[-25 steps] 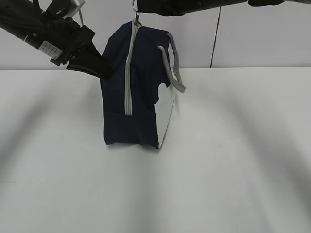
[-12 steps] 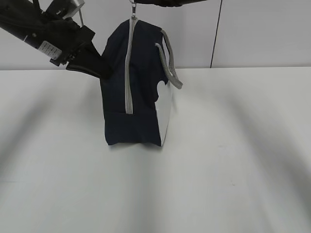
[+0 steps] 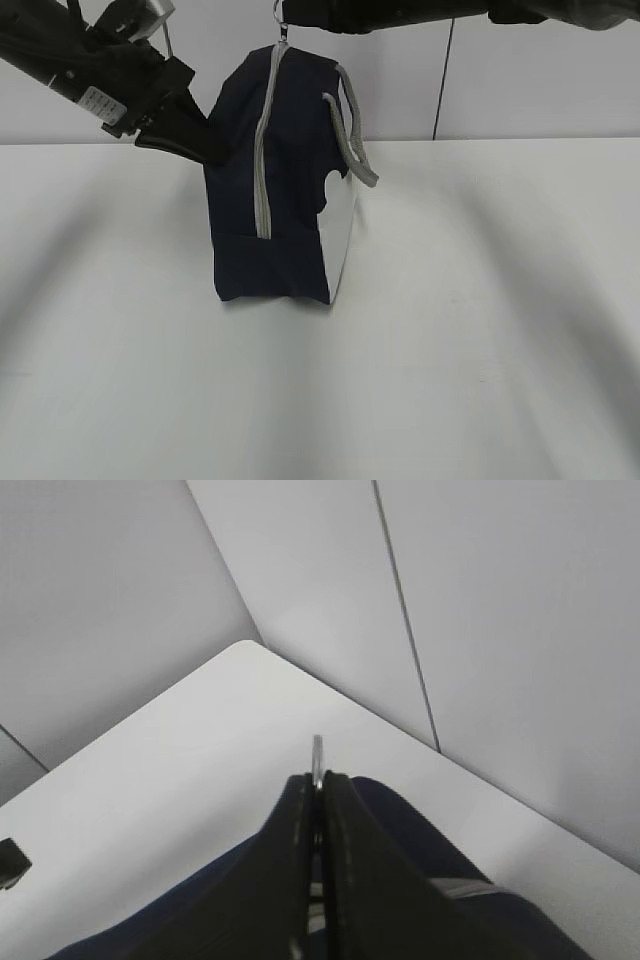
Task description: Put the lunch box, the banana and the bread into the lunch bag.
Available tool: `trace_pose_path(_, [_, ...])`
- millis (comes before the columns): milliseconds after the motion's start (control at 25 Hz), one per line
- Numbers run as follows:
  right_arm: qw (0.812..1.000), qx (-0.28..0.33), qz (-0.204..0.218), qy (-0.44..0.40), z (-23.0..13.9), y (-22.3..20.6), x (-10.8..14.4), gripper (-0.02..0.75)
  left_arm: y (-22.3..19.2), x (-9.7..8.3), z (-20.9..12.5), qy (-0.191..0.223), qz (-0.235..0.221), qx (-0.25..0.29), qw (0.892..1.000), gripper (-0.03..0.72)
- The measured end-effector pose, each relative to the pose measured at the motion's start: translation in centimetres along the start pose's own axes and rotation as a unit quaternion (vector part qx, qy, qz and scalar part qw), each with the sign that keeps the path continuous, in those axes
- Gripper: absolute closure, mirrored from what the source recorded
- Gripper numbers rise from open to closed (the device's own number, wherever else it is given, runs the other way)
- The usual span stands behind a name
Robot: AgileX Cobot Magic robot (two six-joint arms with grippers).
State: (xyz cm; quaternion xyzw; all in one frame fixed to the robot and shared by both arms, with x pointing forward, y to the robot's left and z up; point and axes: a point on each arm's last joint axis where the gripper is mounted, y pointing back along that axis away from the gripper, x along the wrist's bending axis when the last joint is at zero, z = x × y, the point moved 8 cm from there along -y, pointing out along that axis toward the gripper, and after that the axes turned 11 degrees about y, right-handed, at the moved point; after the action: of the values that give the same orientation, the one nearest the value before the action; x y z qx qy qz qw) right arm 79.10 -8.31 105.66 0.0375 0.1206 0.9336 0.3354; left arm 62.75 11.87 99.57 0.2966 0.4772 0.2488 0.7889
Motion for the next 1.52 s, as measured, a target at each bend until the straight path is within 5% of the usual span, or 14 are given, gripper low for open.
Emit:
trace_pose_path(1120, [0.994,-0.021,-0.046,-0.100,-11.0,-5.0,-9.7,0.754,-0.8,-0.3,-0.6,-0.022,0.018,0.021,0.999,0.685])
trace_pose_path(1520, [0.989,-0.043,-0.014,-0.139,-10.9,-4.5,-9.5,0.754,-0.8,-0.2,-0.9,-0.025,0.020,0.029,0.999,0.685])
